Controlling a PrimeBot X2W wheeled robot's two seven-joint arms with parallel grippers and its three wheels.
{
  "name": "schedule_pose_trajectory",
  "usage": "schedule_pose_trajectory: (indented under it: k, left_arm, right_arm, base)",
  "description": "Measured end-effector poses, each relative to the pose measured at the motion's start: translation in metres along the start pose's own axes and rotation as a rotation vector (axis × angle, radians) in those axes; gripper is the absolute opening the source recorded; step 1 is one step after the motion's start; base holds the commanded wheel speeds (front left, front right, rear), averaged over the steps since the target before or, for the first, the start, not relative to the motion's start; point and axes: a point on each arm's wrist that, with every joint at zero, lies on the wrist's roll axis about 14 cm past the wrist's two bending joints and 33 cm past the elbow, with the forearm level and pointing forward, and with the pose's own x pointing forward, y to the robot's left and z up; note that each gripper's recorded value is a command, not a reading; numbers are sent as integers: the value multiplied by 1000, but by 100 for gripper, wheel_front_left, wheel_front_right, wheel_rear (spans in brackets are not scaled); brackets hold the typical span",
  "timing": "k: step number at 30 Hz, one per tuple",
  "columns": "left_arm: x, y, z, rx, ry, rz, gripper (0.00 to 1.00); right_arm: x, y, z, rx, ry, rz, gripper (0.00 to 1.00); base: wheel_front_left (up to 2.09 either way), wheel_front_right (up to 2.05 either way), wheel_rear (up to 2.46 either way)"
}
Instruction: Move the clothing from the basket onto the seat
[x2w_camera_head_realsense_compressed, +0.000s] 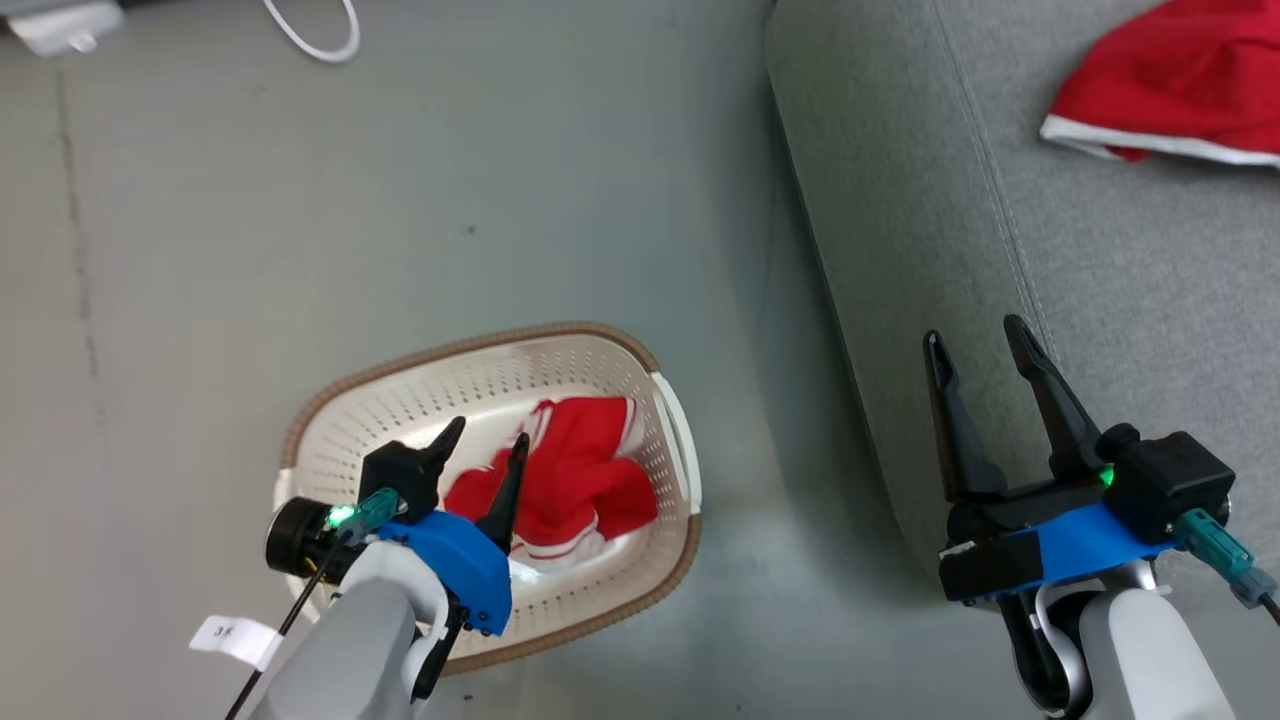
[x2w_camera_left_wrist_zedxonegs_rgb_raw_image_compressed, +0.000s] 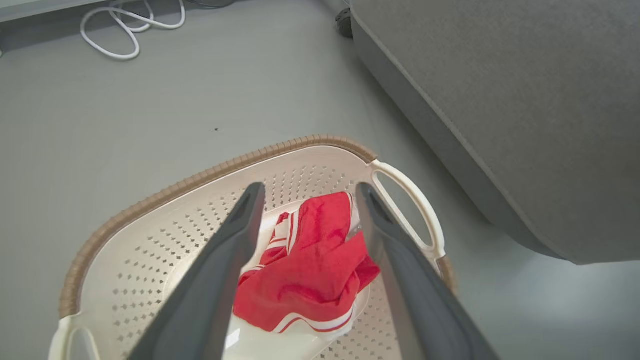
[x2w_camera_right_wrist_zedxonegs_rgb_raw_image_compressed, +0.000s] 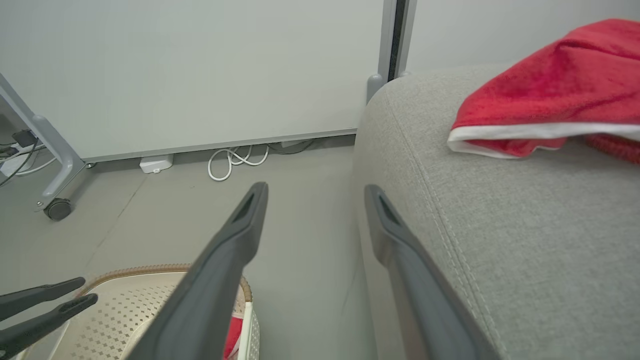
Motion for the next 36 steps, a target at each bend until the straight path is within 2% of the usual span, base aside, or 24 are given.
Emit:
schedule_pose_trajectory:
  k: [11, 19, 30, 36]
  left_arm:
    - [42, -33, -72, 121, 227, -223, 100]
    - [61, -32, -107, 187, 320, -293, 100]
    - [76, -19, -140, 335, 419, -297, 100]
    - [83, -4, -148, 426, 460, -229, 100]
  right_arm:
    - [9, -18, -48, 2, 105, -47, 100]
    - [16, -23, -73, 3, 151, -57, 100]
    - [19, -25, -94, 9, 192, -62, 100]
    - [20, -25, -101, 10, 209, -61, 100]
  base:
    - [0, 0, 0]
    - [0, 0, 0]
    - [0, 0, 0]
    - [0, 0, 0]
